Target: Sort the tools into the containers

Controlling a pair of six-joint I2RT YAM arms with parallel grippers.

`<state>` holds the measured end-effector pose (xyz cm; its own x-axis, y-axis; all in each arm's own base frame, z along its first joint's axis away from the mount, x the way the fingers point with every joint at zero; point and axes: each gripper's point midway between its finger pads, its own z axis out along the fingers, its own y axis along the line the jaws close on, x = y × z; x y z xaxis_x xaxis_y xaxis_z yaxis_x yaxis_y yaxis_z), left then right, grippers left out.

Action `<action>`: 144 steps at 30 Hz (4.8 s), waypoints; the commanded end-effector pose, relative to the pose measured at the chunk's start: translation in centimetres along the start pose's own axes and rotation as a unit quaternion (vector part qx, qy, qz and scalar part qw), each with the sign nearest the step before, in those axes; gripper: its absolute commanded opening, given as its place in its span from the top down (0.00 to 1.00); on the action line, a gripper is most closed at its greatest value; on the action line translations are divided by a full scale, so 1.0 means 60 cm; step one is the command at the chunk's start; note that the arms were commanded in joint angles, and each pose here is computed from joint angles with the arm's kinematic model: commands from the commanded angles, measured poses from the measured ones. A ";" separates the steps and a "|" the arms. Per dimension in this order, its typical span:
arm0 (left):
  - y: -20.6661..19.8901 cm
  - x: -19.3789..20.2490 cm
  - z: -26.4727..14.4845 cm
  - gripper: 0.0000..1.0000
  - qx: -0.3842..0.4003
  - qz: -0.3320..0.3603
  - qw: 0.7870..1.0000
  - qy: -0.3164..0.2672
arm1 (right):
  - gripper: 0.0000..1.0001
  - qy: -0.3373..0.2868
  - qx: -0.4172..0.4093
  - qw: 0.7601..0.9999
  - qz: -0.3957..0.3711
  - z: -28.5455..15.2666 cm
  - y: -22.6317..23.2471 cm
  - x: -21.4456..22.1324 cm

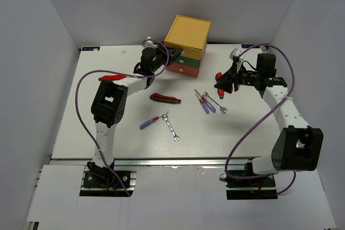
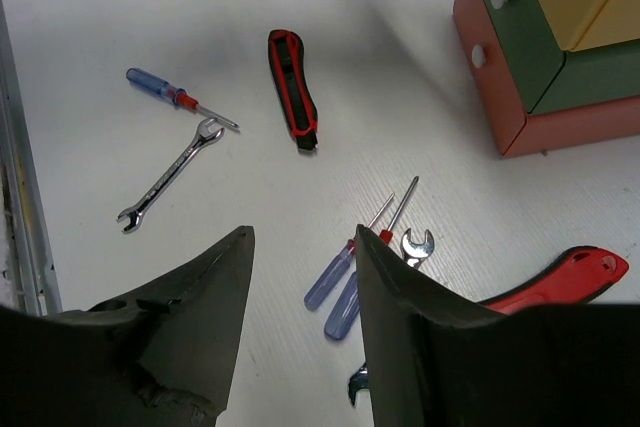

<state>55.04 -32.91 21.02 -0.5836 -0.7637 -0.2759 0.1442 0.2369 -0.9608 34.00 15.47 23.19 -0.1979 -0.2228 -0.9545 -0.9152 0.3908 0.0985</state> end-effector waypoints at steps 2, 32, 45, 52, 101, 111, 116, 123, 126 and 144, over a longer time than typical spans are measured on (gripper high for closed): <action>-0.037 0.015 -0.039 0.73 0.007 0.009 1.000 0.018 | 0.48 -0.001 0.006 1.000 -0.028 -0.009 0.005 -0.003; -0.072 0.032 -0.164 0.29 -0.021 0.077 0.996 0.033 | 0.39 0.130 0.055 0.989 0.030 0.002 -0.031 0.140; 0.027 -0.083 -0.361 0.46 -0.308 0.240 0.915 -0.101 | 0.44 0.293 0.165 0.941 0.043 0.068 -0.045 0.270; 0.103 -0.089 -0.490 0.53 -0.401 0.257 0.872 -0.111 | 0.51 0.323 0.207 0.922 0.056 0.082 -0.089 0.294; 0.193 0.020 -0.543 0.23 -0.398 0.330 0.850 0.100 | 0.91 0.314 0.169 0.934 0.021 0.100 -0.059 0.302; 0.169 0.048 -0.527 0.23 -0.324 0.350 0.869 0.134 | 1.00 0.186 0.031 0.974 -0.128 0.063 0.049 0.121; 0.165 0.053 -0.524 0.23 -0.305 0.372 0.863 0.153 | 1.00 0.083 -0.057 0.972 -0.214 0.062 0.124 -0.008; 0.169 0.067 -0.520 0.23 -0.290 0.378 0.861 0.179 | 1.00 -0.017 0.045 0.974 -0.221 0.125 0.043 -0.224; 0.170 0.070 -0.522 0.23 -0.289 0.376 0.862 0.180 | 1.00 -0.031 0.084 0.973 -0.212 0.151 0.000 -0.269; 0.183 0.078 -0.549 0.23 -0.301 0.363 0.865 0.170 | 1.00 0.027 0.113 0.960 -0.254 0.268 -0.114 -0.216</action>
<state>27.71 -14.04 9.61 -0.7427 -0.0761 -0.6653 0.1834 0.9324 -0.3114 48.20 29.38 26.39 0.1168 -0.4888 -0.8645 -0.8486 0.4032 -0.3426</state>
